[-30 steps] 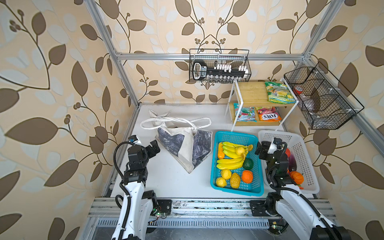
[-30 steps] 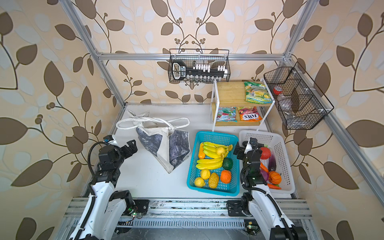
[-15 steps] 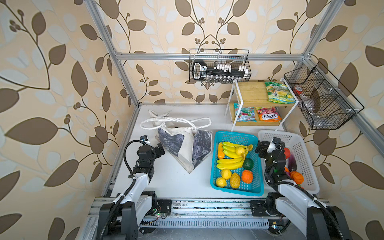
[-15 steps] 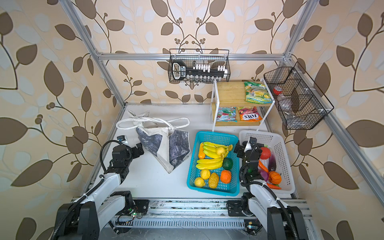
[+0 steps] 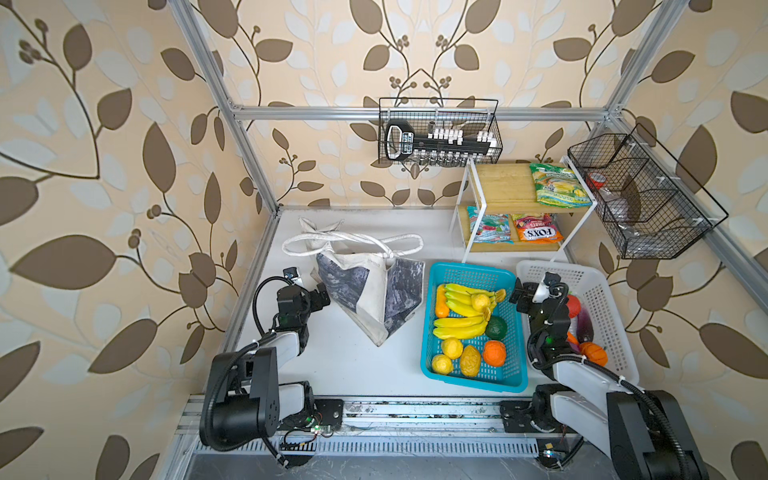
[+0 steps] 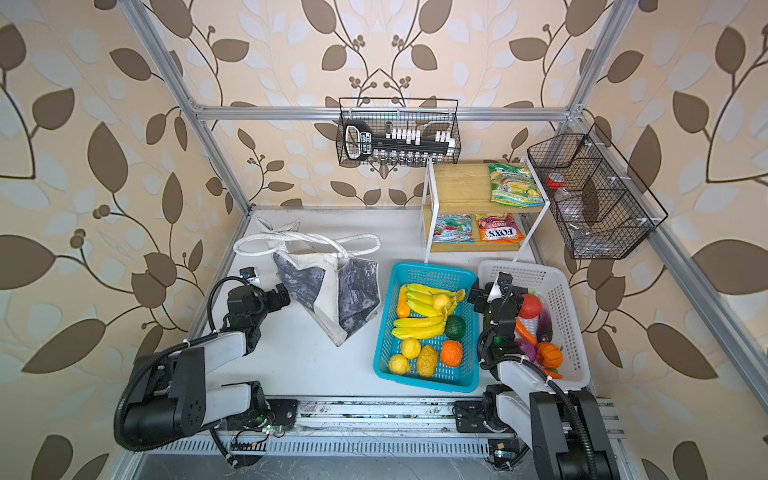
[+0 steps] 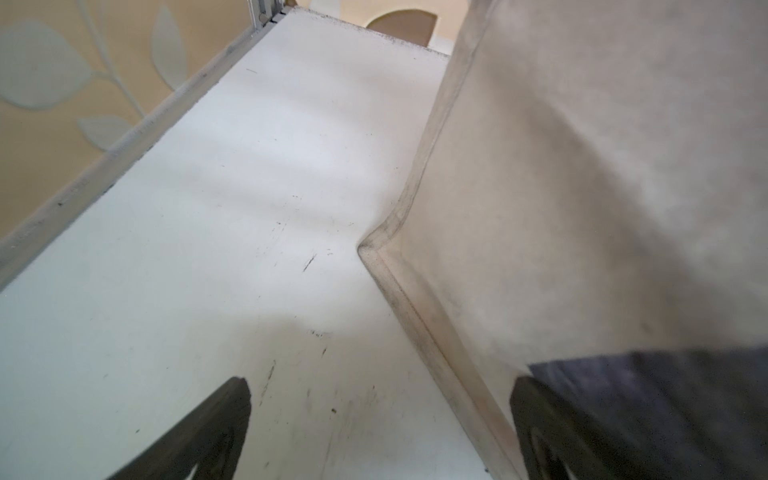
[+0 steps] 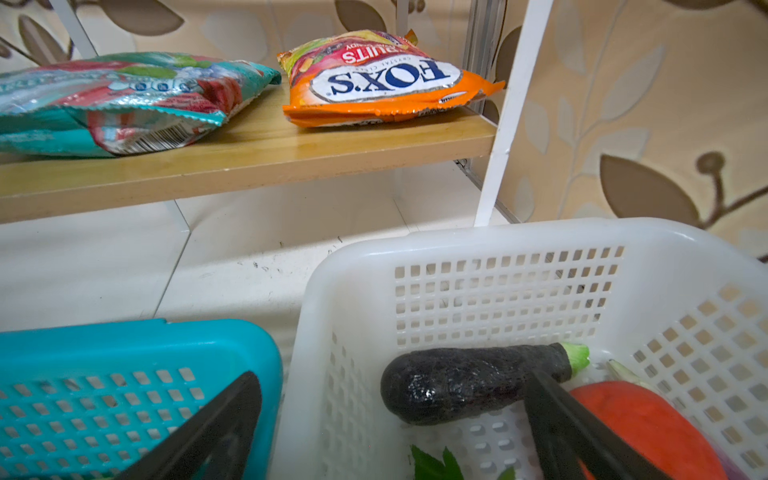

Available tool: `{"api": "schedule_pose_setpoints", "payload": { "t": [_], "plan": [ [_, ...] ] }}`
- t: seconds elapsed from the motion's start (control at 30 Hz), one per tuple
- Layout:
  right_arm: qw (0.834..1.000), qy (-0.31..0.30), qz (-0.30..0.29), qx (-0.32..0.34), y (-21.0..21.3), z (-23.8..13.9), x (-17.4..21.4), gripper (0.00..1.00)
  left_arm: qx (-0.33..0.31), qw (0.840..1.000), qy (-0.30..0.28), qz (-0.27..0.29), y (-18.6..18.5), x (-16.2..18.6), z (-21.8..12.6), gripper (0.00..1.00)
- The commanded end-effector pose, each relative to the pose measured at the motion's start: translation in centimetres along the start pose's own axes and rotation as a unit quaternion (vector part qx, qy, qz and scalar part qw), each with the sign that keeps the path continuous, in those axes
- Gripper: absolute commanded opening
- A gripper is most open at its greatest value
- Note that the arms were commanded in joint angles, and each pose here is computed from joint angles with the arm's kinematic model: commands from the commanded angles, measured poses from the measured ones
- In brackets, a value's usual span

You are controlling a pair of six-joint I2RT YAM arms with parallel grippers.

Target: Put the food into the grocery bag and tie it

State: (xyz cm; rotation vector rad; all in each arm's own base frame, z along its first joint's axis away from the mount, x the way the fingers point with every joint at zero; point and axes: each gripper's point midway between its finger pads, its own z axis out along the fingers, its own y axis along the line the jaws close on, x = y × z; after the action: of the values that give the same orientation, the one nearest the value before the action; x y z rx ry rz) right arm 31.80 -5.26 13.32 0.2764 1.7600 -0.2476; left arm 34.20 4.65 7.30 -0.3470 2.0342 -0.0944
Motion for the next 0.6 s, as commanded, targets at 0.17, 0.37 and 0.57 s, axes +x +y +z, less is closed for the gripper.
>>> {"api": "schedule_pose_setpoints", "payload": {
  "t": [0.17, 0.37, 0.57],
  "plan": [
    [0.999, -0.014, -0.016, -0.028, 1.0, 0.5, -1.1, 1.00, 0.080, 0.996, -0.040, 0.018, -2.9, -3.1, 1.0, 0.99],
    [0.998, -0.025, 0.002, -0.053, 1.9, 0.9, -1.0, 1.00, 0.091, 0.995, -0.030, 0.024, -3.4, -2.9, 1.4, 0.99],
    [0.997, -0.023, -0.002, -0.080, 3.1, 1.5, 0.2, 1.00, 0.110, 0.993, -0.023, 0.038, -4.2, -2.8, 1.6, 0.99]
  ]
}}
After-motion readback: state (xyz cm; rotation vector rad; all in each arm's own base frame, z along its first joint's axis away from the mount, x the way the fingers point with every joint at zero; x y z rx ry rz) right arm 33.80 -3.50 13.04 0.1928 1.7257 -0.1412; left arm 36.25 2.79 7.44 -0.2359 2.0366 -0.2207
